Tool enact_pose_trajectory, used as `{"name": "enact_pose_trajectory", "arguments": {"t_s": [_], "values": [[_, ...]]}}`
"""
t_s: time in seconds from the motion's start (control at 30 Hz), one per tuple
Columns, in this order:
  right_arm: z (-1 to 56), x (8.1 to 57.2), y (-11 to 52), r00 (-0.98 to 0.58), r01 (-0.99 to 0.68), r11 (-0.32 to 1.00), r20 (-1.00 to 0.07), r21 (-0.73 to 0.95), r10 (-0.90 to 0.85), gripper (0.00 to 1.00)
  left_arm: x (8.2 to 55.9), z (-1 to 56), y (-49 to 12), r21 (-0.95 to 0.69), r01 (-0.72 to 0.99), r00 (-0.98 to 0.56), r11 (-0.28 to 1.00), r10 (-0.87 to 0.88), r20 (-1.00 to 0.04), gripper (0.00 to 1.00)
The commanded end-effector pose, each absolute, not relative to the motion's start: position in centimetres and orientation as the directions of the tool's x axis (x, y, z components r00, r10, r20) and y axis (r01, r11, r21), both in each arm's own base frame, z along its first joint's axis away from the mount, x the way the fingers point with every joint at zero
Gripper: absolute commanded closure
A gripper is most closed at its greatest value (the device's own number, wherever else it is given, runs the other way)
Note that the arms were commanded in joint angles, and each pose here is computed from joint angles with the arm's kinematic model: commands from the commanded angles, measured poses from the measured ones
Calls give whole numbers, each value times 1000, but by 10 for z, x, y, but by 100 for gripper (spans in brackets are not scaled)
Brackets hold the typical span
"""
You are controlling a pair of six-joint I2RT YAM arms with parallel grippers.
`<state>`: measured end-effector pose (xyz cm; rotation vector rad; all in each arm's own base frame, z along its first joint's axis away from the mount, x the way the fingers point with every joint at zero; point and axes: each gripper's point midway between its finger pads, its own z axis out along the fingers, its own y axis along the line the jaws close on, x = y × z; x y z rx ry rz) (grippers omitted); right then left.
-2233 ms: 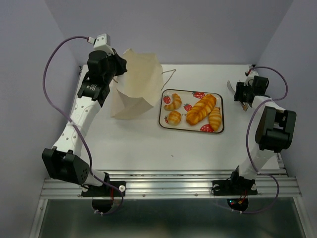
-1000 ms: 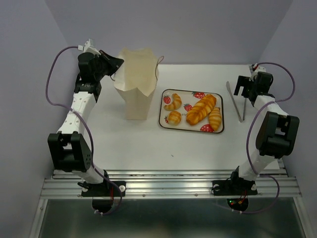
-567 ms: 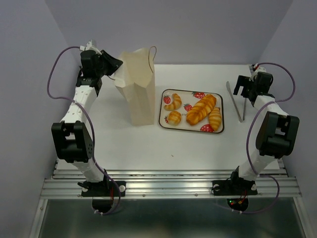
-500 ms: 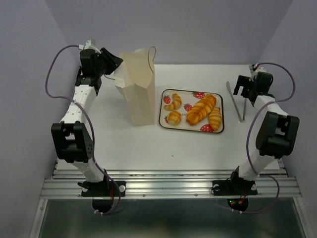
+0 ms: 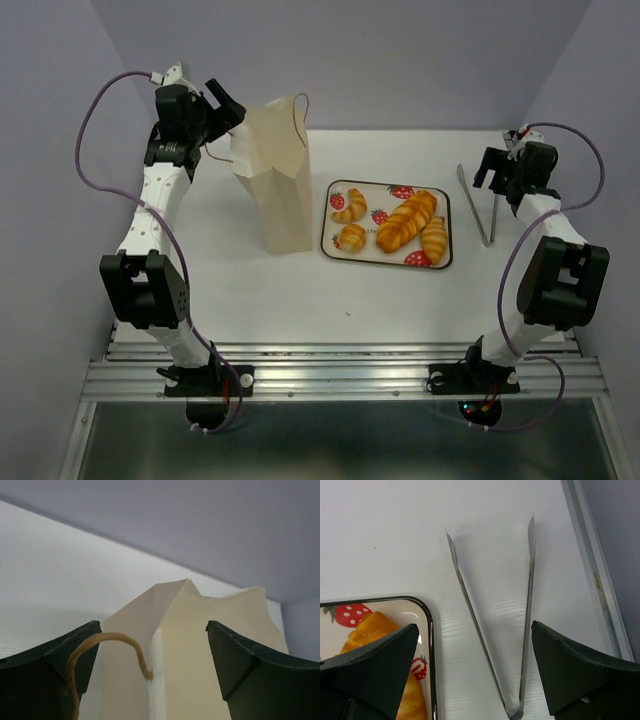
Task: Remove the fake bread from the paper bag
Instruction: Reset both arms
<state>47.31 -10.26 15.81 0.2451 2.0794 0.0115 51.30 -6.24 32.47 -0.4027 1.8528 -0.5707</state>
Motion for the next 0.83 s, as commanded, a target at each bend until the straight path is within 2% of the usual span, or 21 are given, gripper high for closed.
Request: {"name": "enact_pose_trajectory", "arguments": {"t_s": [0.0, 0.1, 0.27, 0.43, 0.53, 0.8], "values": [[206, 464, -106, -373, 223, 963, -899, 152, 228, 0, 487, 387, -33, -442, -71, -192, 894, -447, -874, 1], [227, 449, -108, -323, 282, 943, -907, 180, 270, 0, 475, 409, -19, -392, -126, -144, 911, -408, -901, 1], [258, 417, -104, -237, 336, 909, -912, 247, 336, 0, 452, 443, -17, -375, -108, -81, 921, -384, -920, 1], [278, 385, -123, -165, 512, 811, -895, 282, 415, 0, 413, 467, -3, -376, -152, 7, 914, -380, -925, 1], [286, 368, -119, -131, 530, 783, -880, 327, 456, 0, 384, 468, 14, -387, -226, 62, 894, -383, -921, 1], [305, 339, -104, -52, 481, 785, -882, 390, 469, 0, 333, 444, 18, -463, -229, 118, 856, -448, -886, 1]]}}
